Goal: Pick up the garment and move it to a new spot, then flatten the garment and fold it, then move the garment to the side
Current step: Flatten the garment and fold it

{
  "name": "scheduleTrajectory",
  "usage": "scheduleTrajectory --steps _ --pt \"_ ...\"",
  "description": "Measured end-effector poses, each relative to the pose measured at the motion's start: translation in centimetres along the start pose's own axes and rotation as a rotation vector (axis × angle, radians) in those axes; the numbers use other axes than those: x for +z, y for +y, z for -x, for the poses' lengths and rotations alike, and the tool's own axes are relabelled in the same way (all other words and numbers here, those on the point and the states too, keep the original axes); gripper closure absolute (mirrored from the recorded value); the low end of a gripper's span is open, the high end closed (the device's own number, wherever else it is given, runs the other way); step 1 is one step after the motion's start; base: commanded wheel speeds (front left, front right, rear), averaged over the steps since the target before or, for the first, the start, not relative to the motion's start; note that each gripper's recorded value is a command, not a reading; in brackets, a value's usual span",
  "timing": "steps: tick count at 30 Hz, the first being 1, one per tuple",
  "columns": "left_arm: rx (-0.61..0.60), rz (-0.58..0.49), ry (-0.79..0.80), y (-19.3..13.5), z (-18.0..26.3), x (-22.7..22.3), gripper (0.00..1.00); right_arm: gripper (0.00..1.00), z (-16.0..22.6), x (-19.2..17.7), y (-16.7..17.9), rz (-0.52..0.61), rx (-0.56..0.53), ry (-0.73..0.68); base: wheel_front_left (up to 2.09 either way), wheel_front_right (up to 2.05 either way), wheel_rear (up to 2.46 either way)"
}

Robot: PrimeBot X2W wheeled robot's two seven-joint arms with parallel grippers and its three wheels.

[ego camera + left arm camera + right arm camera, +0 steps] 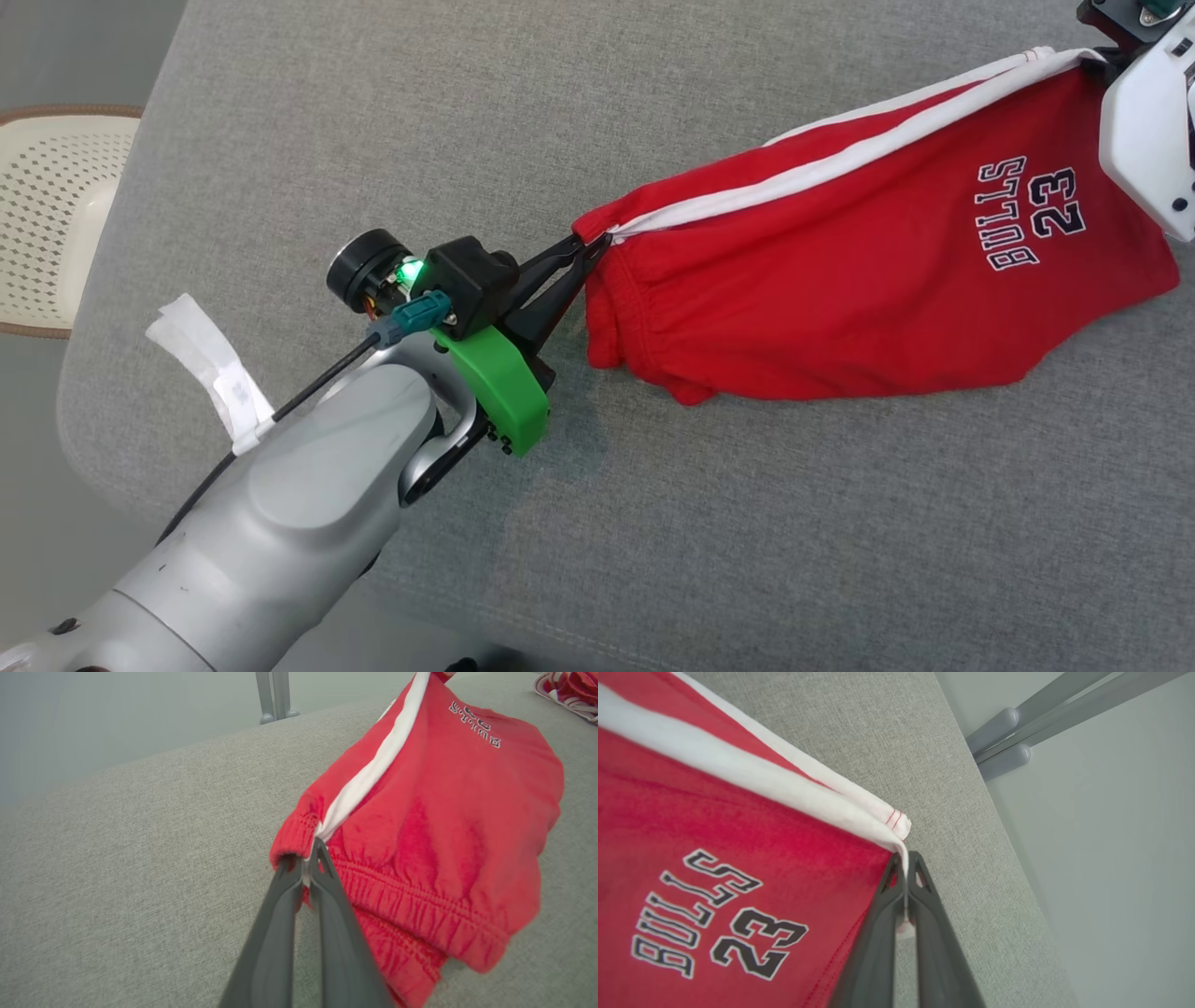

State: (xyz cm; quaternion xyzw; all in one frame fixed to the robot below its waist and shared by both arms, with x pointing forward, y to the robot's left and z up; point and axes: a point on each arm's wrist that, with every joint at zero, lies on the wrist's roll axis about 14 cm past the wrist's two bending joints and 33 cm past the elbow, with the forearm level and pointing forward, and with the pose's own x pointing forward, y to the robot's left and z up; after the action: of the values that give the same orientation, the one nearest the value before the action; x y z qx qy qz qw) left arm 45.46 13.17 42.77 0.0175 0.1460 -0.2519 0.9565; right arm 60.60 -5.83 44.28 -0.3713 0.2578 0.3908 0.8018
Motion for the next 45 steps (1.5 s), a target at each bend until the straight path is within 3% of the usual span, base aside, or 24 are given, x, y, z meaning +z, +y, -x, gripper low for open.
scheduleTrajectory --steps 11,12,13,15,16,30,37,45 --pt "0.014 0.011 0.016 0.5 -0.8 -0.7 1.00 1.00 -2.2 -0.2 -0.7 -0.004 -0.012 -0.007 0.00 0.00 0.00" --pt "0.012 0.010 0.024 0.5 -0.8 -0.9 1.00 0.82 -2.4 -0.3 -0.7 -0.010 -0.012 -0.013 0.00 0.00 0.00" --pt "0.008 0.007 0.033 0.4 -0.8 -1.2 0.91 0.00 -2.5 -0.2 -0.7 -0.011 -0.012 -0.020 0.00 0.00 0.00" --pt "0.004 0.006 0.039 0.3 -0.9 -1.4 0.48 0.00 -2.6 -0.3 -0.7 -0.005 -0.015 -0.020 0.00 0.00 0.00" --pt "0.007 0.006 0.039 0.4 -0.9 -1.3 0.00 0.00 -2.7 -0.3 -0.7 -0.006 -0.016 -0.019 0.00 0.00 0.00" --pt "0.078 -0.028 -0.007 2.3 -0.2 0.6 0.00 0.00 -0.3 0.2 -1.6 -0.060 -0.054 -0.065 0.00 0.00 0.00" --pt "0.147 -0.028 -0.075 3.6 1.7 2.7 0.00 0.00 2.6 2.9 -2.5 -0.193 -0.098 -0.240 0.00 0.00 0.00" --pt "0.229 0.036 -0.274 3.7 3.8 7.7 0.00 0.00 7.6 5.2 -2.9 -0.381 -0.186 -0.526 0.00 0.00 0.00"
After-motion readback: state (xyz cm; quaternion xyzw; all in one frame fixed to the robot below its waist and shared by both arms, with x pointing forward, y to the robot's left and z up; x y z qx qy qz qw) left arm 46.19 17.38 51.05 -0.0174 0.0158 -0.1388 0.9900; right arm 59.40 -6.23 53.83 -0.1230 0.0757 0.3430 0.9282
